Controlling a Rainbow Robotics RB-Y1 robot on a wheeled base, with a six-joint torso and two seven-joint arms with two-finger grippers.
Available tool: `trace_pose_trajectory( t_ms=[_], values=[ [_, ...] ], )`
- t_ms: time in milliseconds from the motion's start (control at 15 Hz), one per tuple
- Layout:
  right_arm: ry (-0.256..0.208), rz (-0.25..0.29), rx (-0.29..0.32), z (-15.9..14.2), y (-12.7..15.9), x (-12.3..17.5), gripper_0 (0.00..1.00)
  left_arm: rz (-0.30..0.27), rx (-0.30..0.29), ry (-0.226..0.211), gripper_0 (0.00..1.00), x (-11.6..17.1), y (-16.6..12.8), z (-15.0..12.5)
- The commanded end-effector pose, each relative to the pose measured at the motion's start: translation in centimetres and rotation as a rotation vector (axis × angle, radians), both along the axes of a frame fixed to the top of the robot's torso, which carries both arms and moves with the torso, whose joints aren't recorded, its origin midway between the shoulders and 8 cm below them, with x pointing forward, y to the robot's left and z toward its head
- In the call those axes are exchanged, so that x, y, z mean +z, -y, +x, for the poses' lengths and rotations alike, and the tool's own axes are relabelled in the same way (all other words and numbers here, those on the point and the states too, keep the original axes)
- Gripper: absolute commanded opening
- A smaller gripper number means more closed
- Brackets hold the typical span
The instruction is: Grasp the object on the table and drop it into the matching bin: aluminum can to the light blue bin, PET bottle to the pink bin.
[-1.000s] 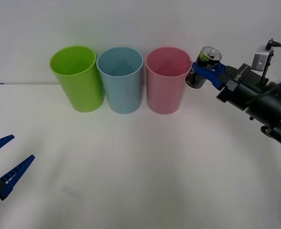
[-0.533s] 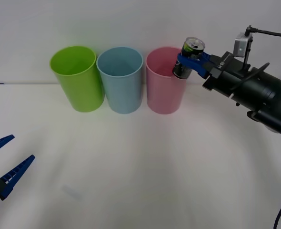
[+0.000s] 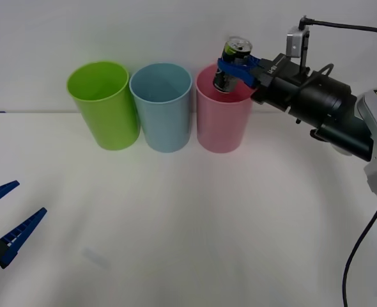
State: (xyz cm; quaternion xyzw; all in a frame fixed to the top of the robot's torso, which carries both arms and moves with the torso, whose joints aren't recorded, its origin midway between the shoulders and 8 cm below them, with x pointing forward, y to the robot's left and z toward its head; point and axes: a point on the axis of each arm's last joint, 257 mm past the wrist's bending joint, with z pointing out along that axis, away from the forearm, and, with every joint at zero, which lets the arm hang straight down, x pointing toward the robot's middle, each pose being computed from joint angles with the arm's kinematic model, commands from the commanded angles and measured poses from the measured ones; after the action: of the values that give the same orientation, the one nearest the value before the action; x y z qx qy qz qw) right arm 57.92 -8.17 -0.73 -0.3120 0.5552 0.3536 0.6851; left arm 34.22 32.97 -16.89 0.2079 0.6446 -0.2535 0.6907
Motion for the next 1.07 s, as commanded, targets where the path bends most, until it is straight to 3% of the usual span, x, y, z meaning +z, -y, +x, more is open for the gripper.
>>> trace_pose_trajectory(
  t_ms=[67, 667, 1067],
  values=[
    [-0.011, -0.006, 0.003, 1.5, -1.7, 0.1, 0.00, 0.000, 0.000, 0.000, 1.00, 0.0, 0.0, 0.0],
    [-0.052, -0.020, 0.009, 5.4, -7.3, 0.9, 0.00, 0.000, 0.000, 0.000, 1.00, 0.0, 0.0, 0.0],
    [-0.048, -0.021, -0.047, 6.8, -11.3, 1.2, 0.00, 0.000, 0.000, 0.000, 1.00, 0.0, 0.0, 0.0]
  ],
)
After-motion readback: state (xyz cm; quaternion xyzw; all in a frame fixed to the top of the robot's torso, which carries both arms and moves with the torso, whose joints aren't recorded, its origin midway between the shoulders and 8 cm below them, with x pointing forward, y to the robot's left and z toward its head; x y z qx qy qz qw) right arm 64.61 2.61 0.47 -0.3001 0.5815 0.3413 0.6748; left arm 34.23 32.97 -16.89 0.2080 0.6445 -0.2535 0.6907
